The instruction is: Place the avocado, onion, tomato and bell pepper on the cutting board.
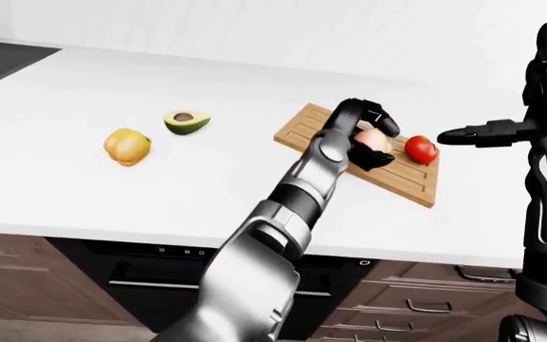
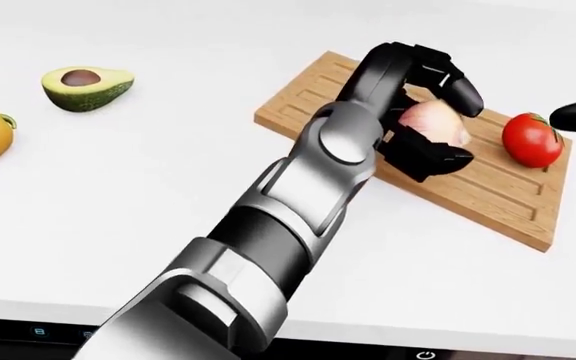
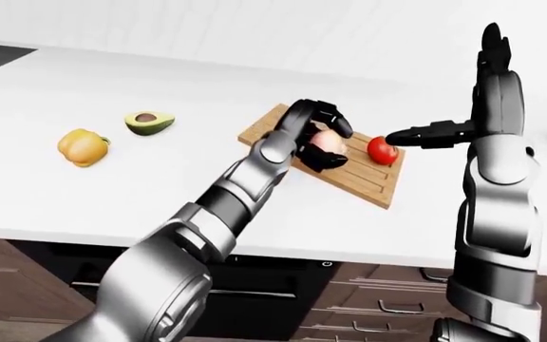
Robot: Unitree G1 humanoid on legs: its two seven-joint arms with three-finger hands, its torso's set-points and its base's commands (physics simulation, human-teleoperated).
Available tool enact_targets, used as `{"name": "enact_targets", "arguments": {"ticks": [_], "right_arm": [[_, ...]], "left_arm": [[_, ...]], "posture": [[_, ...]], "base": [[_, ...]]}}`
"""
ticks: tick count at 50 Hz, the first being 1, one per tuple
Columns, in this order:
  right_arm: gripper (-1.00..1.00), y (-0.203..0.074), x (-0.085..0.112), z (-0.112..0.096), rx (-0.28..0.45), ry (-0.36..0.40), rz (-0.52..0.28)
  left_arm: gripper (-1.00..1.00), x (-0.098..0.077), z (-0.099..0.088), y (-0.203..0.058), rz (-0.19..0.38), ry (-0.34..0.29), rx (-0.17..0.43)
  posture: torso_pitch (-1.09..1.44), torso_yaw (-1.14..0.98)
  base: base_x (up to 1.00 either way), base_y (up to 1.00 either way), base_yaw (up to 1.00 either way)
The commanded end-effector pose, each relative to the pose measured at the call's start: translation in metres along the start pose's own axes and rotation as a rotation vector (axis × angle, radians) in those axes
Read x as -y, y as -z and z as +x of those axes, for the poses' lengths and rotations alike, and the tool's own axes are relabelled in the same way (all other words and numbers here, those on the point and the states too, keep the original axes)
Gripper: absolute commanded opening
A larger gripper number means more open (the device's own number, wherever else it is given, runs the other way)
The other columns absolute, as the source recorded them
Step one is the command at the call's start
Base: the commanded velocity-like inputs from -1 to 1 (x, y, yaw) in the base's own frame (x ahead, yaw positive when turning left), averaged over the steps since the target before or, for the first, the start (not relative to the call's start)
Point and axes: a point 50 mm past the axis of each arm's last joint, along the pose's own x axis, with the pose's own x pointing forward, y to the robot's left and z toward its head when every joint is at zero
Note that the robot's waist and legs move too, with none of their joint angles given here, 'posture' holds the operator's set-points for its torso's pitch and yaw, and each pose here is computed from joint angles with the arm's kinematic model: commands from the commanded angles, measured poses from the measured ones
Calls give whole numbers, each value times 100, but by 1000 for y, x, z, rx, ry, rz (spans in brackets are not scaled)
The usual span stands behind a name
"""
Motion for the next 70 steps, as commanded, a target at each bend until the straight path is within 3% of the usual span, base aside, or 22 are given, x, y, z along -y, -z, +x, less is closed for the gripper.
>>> {"name": "enact_targets", "arguments": {"ticks": [1, 9, 32, 41, 46, 47, 52, 58, 61, 64, 70], "right_arm": [[100, -19, 12, 1, 85, 47, -9], [100, -19, 12, 1, 85, 45, -7], [100, -19, 12, 0, 87, 46, -10], [100, -18, 11, 0, 86, 44, -10], [100, -18, 9, 1, 86, 41, -10], [100, -18, 8, 2, 86, 40, -10], [100, -18, 8, 2, 86, 40, -8], [100, -18, 8, 2, 88, 40, -10], [100, -18, 8, 1, 88, 39, -10], [100, -18, 9, 1, 88, 39, -11], [100, -19, 9, 0, 90, 39, -14]], "left_arm": [[-36, -6, -1, -31, 13, -25, 129], [-16, -4, -1, -26, 20, -21, 123], [-7, 1, -1, -13, 21, -15, 111], [35, 2, -1, -13, 25, -12, 115], [69, 2, -1, -13, 34, -12, 117], [88, 2, -1, -14, 37, -10, 118], [100, 1, -1, -15, 41, -12, 118], [100, 0, -1, -18, 39, -17, 124], [100, -9, -1, -27, 38, -35, 142], [100, -28, -2, -47, 16, -86, 181], [100, -87, -11, -80, -10, -223, 235]], "posture": [[0, 0], [0, 0], [0, 0], [0, 0], [0, 0], [0, 0], [0, 0], [0, 0], [0, 0], [0, 0], [0, 0]], "base": [[0, 0, 0], [0, 0, 0], [0, 0, 0], [0, 0, 0], [0, 0, 0], [0, 0, 0], [0, 0, 0], [0, 0, 0], [0, 0, 0], [0, 0, 0], [0, 0, 0]]}}
